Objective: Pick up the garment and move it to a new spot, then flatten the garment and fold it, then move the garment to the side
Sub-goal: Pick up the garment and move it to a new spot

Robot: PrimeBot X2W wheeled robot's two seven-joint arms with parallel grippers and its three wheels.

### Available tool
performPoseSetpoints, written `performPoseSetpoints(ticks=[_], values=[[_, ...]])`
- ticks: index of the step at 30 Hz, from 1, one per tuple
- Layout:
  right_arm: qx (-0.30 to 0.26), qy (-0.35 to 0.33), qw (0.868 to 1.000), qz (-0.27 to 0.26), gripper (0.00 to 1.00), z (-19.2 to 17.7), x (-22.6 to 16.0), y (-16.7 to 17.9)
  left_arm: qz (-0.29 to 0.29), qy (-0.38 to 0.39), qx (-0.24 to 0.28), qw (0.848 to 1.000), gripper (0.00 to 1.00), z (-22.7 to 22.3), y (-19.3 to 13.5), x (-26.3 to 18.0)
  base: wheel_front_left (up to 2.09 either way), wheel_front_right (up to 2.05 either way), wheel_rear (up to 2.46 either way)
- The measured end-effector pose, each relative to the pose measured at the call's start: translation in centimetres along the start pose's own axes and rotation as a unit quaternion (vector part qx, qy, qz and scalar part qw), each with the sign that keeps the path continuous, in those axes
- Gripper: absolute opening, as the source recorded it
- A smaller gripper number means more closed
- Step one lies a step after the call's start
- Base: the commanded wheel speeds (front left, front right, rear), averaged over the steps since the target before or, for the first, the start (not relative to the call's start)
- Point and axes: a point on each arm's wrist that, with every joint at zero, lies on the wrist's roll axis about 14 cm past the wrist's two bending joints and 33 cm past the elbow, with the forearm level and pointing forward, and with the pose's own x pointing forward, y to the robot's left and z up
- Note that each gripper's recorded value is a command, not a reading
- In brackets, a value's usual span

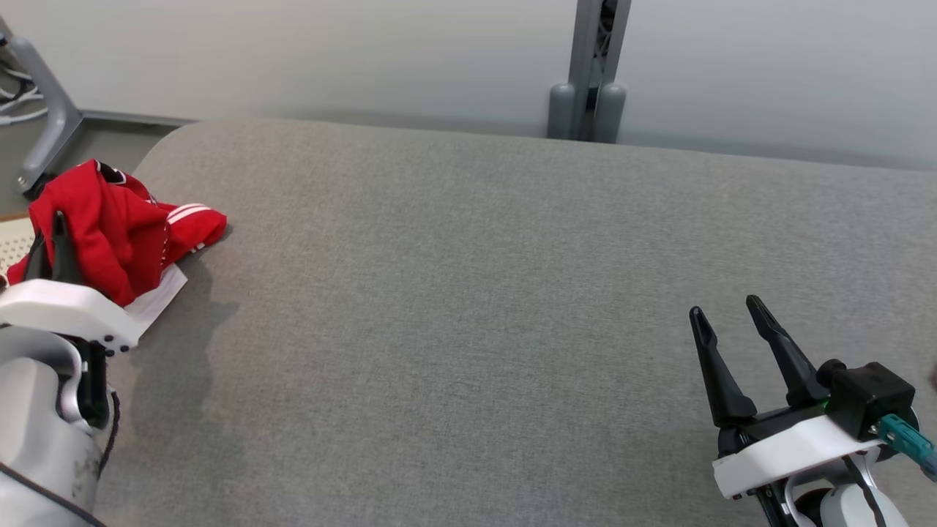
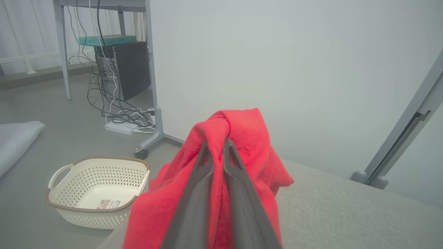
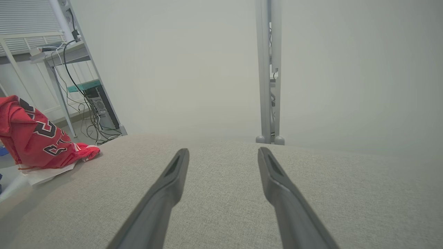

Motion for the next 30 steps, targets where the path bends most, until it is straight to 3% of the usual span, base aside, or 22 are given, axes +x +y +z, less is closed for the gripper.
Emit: performPoseSetpoints(ticks=[7,12,19,25,30], values=[[-0.014,-0.016,0.999,-0.028,1.00,1.4,-2.0,-1.0,-0.048,-0.043,0.006,0.998,0.00,0.5,-4.8,-3.3,0.00,0.00,0.00],[-0.019,-0.022,0.998,-0.055,1.00,2.0,-3.8,-2.2,-0.087,-0.026,0.009,0.996,0.00,-0.4,-8.1,-6.4,0.00,0.00,0.00],[-0.038,-0.030,0.992,-0.119,1.00,3.2,-7.5,-5.6,-0.195,0.022,0.006,0.980,0.00,-2.0,-16.2,-10.5,0.00,0.00,0.00],[-0.049,-0.042,0.984,-0.169,1.00,4.4,-10.2,-8.0,-0.293,0.040,0.010,0.955,0.00,-2.8,-23.0,-11.9,0.00,0.00,0.00],[-0.053,-0.049,0.973,-0.218,1.00,5.0,-12.2,-10.7,-0.401,0.043,0.006,0.915,0.00,-2.8,-30.5,-13.4,0.00,0.00,0.00]])
